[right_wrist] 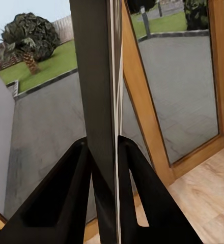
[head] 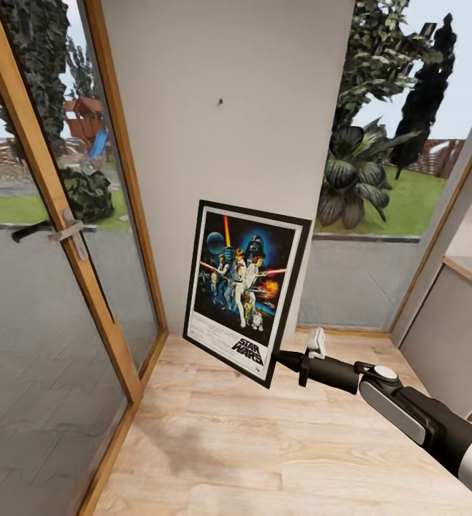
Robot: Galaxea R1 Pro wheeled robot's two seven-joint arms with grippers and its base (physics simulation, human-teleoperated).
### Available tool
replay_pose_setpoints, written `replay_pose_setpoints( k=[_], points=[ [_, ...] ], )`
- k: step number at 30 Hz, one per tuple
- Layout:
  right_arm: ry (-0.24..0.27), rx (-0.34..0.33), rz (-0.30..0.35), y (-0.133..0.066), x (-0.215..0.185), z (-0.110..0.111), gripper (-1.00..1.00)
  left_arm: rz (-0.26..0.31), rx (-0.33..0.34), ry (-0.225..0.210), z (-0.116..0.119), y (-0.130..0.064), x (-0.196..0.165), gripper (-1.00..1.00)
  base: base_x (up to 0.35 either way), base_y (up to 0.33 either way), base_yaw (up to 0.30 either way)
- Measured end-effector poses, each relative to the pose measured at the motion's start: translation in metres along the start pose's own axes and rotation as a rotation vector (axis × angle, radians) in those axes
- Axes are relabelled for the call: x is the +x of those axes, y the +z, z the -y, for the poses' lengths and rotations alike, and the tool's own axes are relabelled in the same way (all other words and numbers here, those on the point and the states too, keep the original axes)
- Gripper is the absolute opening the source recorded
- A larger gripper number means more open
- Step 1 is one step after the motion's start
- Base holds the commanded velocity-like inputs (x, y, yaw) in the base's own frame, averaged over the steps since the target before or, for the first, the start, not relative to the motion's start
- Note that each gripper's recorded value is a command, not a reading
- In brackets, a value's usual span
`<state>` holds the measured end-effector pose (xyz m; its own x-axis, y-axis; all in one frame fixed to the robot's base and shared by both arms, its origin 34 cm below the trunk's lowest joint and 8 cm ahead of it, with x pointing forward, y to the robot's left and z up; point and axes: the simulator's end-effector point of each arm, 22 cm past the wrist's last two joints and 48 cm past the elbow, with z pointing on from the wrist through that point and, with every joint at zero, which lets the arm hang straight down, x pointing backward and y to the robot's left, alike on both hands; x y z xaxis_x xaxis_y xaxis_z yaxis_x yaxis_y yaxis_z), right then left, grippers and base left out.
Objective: Pick up the poster from the kitchen countertop and hang it on one of the wall nails in the kitchen.
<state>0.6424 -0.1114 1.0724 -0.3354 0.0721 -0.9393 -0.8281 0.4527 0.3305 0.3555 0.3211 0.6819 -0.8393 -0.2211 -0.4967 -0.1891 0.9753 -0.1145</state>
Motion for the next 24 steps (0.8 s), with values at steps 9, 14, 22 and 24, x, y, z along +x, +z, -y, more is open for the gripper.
replay_pose_setpoints(
  k=[9, 14, 22, 24],
  points=[
    [-0.001, 0.001, 0.002, -0.0001, -0.0005, -0.0001, -1.00, 0.000, 0.000, 0.000, 0.0000, -0.0002, 0.0004, 1.00, 0.166, 0.000, -0.001],
    [-0.001, 0.001, 0.002, -0.0001, -0.0005, -0.0001, -1.00, 0.000, 0.001, 0.000, 0.0001, -0.0003, 0.0005, 1.00, 0.235, 0.000, 0.000],
    [-0.001, 0.001, 0.002, -0.0001, -0.0005, 0.0000, -1.00, 0.000, 0.000, 0.000, 0.0000, -0.0001, 0.0004, 1.00, 0.227, 0.000, -0.003],
    [-0.001, 0.001, 0.002, -0.0001, -0.0004, 0.0001, -1.00, 0.000, 0.000, -0.001, -0.0001, -0.0001, 0.0004, 1.00, 0.099, 0.000, -0.084]
  ],
)
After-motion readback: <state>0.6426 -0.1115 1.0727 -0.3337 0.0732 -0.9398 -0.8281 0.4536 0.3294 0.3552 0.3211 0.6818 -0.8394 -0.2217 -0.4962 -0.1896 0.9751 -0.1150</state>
